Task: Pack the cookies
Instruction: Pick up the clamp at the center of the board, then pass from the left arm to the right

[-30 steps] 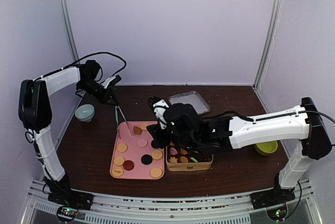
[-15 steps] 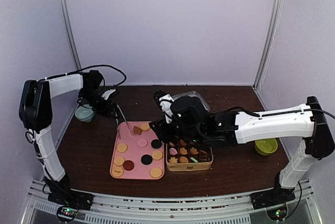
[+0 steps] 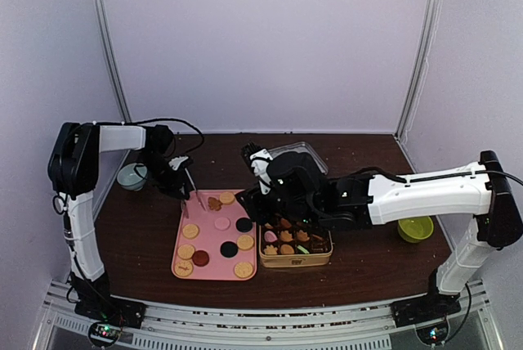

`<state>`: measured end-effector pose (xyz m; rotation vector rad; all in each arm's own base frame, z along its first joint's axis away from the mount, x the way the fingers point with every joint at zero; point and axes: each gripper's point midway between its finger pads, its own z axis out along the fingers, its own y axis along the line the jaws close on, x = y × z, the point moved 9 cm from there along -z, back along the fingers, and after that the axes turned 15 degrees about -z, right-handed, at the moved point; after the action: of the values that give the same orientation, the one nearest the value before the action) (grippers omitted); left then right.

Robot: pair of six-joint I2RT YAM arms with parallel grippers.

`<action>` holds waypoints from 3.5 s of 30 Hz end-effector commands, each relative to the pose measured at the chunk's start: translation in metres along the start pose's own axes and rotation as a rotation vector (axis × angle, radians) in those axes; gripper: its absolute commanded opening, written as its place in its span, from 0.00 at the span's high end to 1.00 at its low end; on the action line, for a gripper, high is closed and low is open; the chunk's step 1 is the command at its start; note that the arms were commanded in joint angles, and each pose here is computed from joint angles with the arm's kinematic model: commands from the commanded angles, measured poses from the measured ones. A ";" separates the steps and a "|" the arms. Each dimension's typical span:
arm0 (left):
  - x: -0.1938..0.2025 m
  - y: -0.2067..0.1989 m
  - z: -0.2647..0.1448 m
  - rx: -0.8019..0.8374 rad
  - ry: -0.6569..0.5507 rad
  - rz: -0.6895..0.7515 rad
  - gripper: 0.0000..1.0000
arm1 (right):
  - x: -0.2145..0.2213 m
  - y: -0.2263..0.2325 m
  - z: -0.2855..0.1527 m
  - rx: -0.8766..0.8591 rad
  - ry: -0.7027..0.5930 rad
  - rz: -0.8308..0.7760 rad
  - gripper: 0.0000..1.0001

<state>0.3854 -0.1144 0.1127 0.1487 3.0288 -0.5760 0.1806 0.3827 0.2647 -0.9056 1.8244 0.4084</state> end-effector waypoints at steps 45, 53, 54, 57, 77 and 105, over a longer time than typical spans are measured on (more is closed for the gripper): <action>0.099 -0.169 -0.190 0.790 -0.131 0.874 1.00 | -0.065 -0.038 -0.030 -0.593 -0.546 0.376 0.36; 0.114 -0.174 -0.185 0.776 -0.076 0.945 1.00 | -0.071 -0.056 -0.042 -0.715 -0.535 0.340 0.36; 0.116 -0.175 -0.183 0.772 -0.068 0.951 1.00 | -0.071 -0.056 -0.041 -0.747 -0.522 0.332 0.36; 0.119 -0.177 -0.182 0.764 -0.058 0.965 1.00 | -0.075 -0.053 -0.037 -0.822 -0.481 0.306 0.37; 0.131 -0.186 -0.169 0.711 0.007 1.030 1.00 | -0.085 -0.038 -0.005 -1.023 -0.368 0.295 0.52; 0.066 -0.105 -0.197 -0.083 -0.392 0.669 0.02 | -0.033 -0.047 -0.003 -0.406 -0.212 0.129 0.71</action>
<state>0.2830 -0.1654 0.3090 1.1410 2.4484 -0.6097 0.2225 0.3656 0.3017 -0.9659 1.6113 1.1545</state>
